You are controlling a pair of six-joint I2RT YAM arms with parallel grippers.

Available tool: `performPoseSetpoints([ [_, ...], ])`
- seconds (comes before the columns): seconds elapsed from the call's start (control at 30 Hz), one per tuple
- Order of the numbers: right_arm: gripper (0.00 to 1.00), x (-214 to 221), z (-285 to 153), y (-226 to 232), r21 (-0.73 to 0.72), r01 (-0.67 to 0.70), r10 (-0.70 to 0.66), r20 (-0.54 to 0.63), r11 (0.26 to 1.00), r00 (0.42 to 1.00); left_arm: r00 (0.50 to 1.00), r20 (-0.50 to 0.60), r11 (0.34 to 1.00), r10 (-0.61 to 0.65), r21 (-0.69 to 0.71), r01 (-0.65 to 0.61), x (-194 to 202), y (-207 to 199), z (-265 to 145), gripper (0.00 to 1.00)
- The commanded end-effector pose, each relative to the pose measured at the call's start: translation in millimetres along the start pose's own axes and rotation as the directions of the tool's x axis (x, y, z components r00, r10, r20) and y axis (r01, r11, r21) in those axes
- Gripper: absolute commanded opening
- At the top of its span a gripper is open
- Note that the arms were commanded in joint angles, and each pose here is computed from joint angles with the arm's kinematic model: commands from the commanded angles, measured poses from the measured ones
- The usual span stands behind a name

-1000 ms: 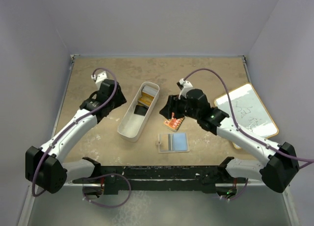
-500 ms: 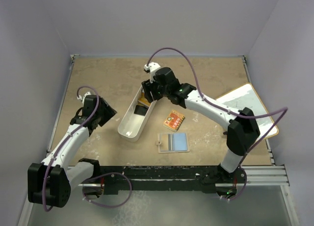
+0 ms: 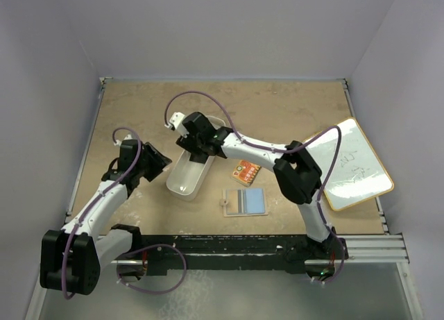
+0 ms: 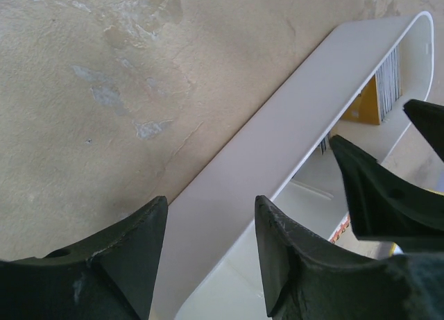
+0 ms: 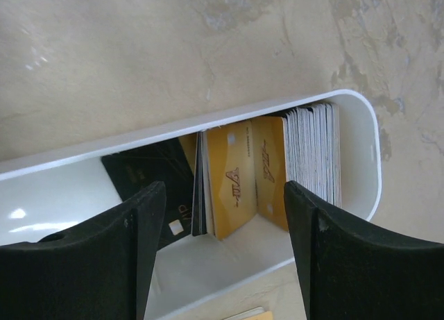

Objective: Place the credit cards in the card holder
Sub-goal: Pick up the credit card from the storage box.

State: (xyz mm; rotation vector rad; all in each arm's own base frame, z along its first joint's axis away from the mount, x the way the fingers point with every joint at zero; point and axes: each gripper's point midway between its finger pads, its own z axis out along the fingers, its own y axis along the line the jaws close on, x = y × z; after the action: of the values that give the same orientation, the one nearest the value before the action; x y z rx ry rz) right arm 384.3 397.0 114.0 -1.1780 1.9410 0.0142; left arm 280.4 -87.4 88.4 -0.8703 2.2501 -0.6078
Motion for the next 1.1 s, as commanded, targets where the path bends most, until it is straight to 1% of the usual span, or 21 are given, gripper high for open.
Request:
performPoseSetpoints([
  [0.0,0.74,-14,3,-33,0.128,0.114,-0.116,0.009,0.985,0.993,1.0,0.012,0.998,0.0,0.058,-0.001,-5,-11,0,0.5],
  [0.07,0.79,-10,11,-34,0.152,0.14,-0.142,0.0,0.978,0.99,1.0,0.005,0.998,-0.002,0.06,0.002,-2,-9,1,0.5],
  [0.13,0.79,-5,17,-36,0.174,0.155,-0.155,-0.016,0.972,0.988,1.0,-0.007,0.998,-0.005,0.06,0.005,1,-7,2,0.49],
  [0.37,0.83,7,35,-32,0.181,0.214,-0.208,-0.053,0.96,0.977,0.999,-0.031,0.999,-0.015,0.042,0.016,10,2,6,0.48],
  [0.57,0.83,14,43,-34,0.216,0.236,-0.228,-0.064,0.947,0.972,0.999,-0.05,0.999,-0.016,0.043,0.018,15,5,8,0.46],
  [0.63,0.81,14,44,-40,0.251,0.247,-0.236,-0.075,0.936,0.969,0.998,-0.054,0.999,-0.017,0.043,0.019,16,5,8,0.46],
  [0.77,0.74,6,37,-50,0.304,0.249,-0.245,-0.051,0.92,0.968,0.999,-0.051,0.999,-0.019,0.045,0.021,16,6,7,0.45],
  [1.07,0.59,-7,28,-58,0.321,0.227,-0.236,-0.011,0.919,0.972,0.998,-0.058,0.999,-0.018,0.043,0.02,20,9,5,0.43],
])
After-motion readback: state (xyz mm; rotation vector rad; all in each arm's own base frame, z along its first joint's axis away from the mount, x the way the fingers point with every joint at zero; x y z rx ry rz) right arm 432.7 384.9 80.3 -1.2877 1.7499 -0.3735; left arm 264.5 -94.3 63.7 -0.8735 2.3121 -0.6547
